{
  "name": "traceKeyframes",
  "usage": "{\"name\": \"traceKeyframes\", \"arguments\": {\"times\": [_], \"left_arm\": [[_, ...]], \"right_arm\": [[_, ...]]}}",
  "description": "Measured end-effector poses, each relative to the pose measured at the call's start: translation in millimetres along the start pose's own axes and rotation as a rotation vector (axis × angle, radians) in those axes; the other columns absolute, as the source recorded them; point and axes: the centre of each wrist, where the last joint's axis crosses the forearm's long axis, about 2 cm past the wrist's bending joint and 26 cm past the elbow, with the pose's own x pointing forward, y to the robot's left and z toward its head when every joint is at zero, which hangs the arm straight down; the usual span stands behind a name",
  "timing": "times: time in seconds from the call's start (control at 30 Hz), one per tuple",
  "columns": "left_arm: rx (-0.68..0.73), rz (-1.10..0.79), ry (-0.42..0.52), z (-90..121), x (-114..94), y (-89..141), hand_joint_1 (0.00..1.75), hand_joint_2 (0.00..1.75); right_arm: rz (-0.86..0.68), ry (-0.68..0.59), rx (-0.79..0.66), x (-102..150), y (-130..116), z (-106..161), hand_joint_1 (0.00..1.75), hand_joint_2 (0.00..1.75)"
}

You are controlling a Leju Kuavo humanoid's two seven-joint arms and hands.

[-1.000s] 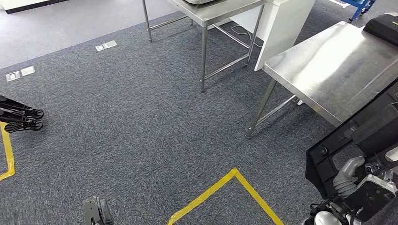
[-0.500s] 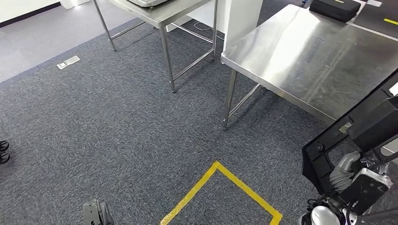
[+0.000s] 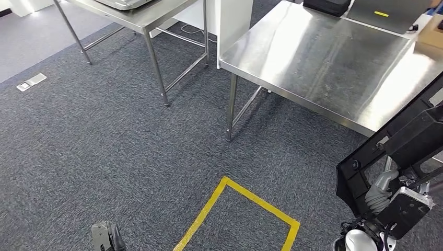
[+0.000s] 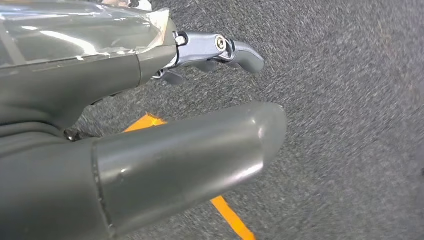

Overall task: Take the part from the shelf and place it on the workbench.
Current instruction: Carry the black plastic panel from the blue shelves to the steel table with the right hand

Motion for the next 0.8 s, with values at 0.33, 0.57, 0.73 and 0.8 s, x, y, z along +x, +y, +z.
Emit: {"name": "traceKeyframes", "arguments": {"times": [0.33, 0.57, 0.73, 0.8], "left_arm": [[-0.003, 0.002, 0.002, 0.4, 0.4, -2.2, 0.0, 0.0], [0.003, 0.003, 0.006, 1.1, -0.6, -1.1, 0.0, 0.0], [0.001, -0.002, 0.003, -0.2, 0.6, -1.1, 0.0, 0.0], [0.0, 0.0, 0.003, -0.1, 0.9, -2.1, 0.0, 0.0]], "right_arm": [[0.022, 0.003, 0.003, -0.9, 0.2, -0.1, 1.75, 1.75], [0.027, 0.008, 0.007, -1.4, 0.1, 2.0, 1.75, 1.75], [0.04, 0.009, 0.012, -1.2, -0.1, 2.9, 1.75, 1.75], [0.042, 0.012, 0.013, -1.2, -0.5, 3.6, 1.75, 1.75]]}}
